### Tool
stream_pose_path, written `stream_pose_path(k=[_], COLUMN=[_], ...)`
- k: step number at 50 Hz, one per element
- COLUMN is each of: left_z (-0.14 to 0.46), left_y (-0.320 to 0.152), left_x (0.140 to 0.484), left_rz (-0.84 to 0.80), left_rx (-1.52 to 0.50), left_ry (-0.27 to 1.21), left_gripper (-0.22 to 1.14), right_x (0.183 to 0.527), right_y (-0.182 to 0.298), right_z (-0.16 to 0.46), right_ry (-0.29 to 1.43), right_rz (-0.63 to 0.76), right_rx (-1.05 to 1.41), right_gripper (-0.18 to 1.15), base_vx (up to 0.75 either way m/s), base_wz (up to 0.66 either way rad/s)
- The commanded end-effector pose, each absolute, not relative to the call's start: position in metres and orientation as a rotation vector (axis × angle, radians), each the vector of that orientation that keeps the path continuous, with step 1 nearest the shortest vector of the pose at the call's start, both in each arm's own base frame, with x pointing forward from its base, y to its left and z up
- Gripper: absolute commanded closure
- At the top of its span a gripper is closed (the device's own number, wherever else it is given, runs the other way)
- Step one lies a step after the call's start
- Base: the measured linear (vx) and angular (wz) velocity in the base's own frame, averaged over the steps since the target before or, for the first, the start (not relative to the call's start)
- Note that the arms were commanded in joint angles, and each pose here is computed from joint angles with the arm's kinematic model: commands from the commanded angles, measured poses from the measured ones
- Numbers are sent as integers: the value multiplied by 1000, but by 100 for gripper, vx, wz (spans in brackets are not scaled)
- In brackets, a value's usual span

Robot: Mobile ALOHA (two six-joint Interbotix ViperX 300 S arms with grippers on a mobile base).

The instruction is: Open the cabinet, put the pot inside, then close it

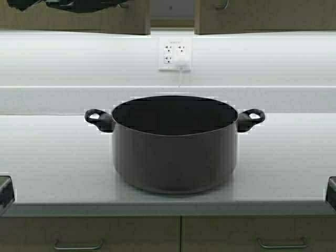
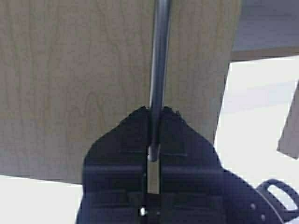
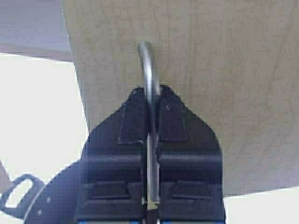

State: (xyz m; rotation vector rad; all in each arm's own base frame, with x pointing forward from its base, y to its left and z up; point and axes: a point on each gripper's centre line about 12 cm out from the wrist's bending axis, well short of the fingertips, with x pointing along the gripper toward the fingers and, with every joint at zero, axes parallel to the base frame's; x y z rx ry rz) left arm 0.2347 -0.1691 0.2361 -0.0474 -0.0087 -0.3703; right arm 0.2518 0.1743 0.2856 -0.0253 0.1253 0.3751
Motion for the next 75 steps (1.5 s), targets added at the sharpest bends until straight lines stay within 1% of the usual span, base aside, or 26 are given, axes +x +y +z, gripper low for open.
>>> stream_pose_path(k=[1,12,30,45,65,68,70,72,75], left_z=[234,240,252,266,271,273,275,278,283], left_y=[-154,-132,-104,-70,-60,-59,-59,-60,-60], left_x=[240,235,229,226,221,221,220,218,214], left_rz=[-324,-290,-280,-223,-210,-210,-213,-219,-237], left_rx=[-54,-74,-50,-28,-34,-27,-30,-29,-32], left_ry=[17,25,94,140,156,148,141,137,132], left_gripper=[89,89,89,89,89,88,86,82,70], right_x=[251,252,254,254,254,254,252,249,244], right_y=[173,160,135,111,92,92,93,95,98], right_z=[273,273,276,278,288,290,290,289,291], right_ry=[184,213,270,307,305,307,313,334,364], right_rz=[397,391,407,392,371,374,388,416,459], right_rx=[-36,-26,-25,-29,-51,-47,-47,-47,-37], right_gripper=[92,92,92,92,91,86,78,65,37], base_vx=[-11,-11,-8,-5,-1,0,0,0,0], base_wz=[1,-1,-4,0,1,-1,0,0,0])
